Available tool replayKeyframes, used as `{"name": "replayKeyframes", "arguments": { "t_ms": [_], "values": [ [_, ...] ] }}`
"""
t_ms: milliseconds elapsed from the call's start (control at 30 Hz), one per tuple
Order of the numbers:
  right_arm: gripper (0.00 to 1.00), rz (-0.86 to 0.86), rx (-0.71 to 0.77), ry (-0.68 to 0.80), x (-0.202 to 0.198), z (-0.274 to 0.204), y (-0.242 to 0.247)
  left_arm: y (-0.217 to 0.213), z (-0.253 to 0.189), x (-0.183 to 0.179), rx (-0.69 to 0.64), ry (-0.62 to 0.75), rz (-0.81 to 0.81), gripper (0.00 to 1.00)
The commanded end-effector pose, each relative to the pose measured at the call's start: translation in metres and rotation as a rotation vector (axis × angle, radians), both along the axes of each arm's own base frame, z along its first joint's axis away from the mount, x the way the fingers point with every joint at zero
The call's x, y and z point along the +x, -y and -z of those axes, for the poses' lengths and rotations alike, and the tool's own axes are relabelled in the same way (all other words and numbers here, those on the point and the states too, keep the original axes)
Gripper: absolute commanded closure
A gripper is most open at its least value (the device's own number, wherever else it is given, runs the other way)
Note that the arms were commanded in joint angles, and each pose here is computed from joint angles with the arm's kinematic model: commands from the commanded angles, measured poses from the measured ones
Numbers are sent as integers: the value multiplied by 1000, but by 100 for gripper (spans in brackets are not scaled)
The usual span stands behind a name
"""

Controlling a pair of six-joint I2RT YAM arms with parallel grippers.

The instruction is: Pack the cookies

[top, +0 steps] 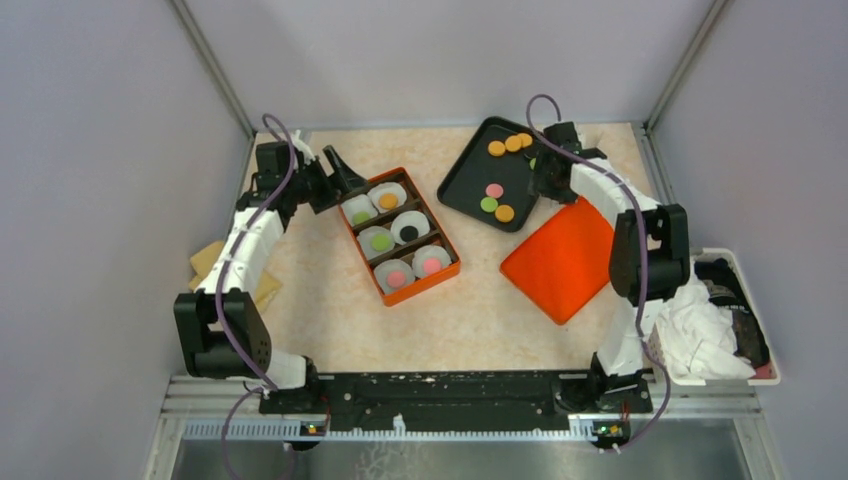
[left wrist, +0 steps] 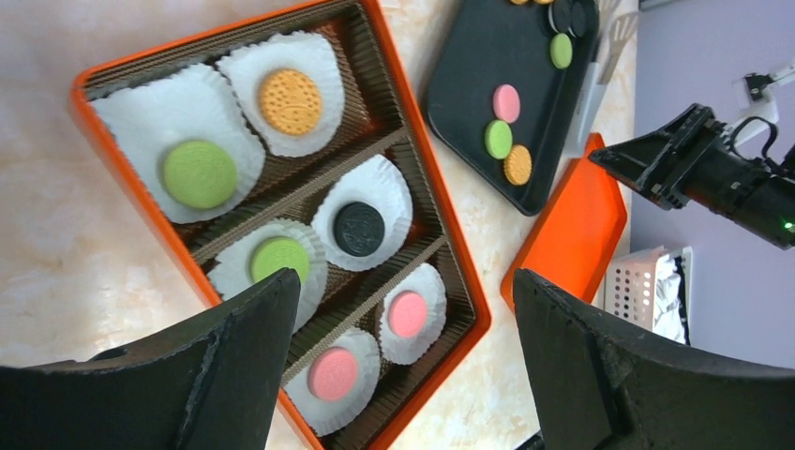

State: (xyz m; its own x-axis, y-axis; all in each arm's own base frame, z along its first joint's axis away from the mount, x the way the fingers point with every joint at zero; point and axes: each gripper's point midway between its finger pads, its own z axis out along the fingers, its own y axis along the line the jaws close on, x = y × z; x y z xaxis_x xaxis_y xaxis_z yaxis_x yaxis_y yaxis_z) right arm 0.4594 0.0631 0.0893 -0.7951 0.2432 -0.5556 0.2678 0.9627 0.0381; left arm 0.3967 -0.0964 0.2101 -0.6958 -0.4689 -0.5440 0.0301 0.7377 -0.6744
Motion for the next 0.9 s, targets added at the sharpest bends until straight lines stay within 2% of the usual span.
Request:
{"name": "replayKeyframes", "arguments": {
  "t_ms": [0, 200, 367, 567, 867],
  "values": [
    [40, -31, 48, 13, -29, -1, -18, 23, -24, -8, 8, 70, 60, 11],
    [43, -53, 110, -20, -60, 21, -33, 44, -27, -16, 41, 88, 90, 11],
    [43, -76, 114, 17, -64, 3, -40, 41, -16, -18, 95, 52, 55, 11],
    [44, -117, 125, 48, -77, -7, -45, 41, 13, -31, 96, -49, 24, 22],
    [46, -142, 161, -23, -104, 24, -61, 60, 21, -48, 95, -51, 64, 19]
  ]
}}
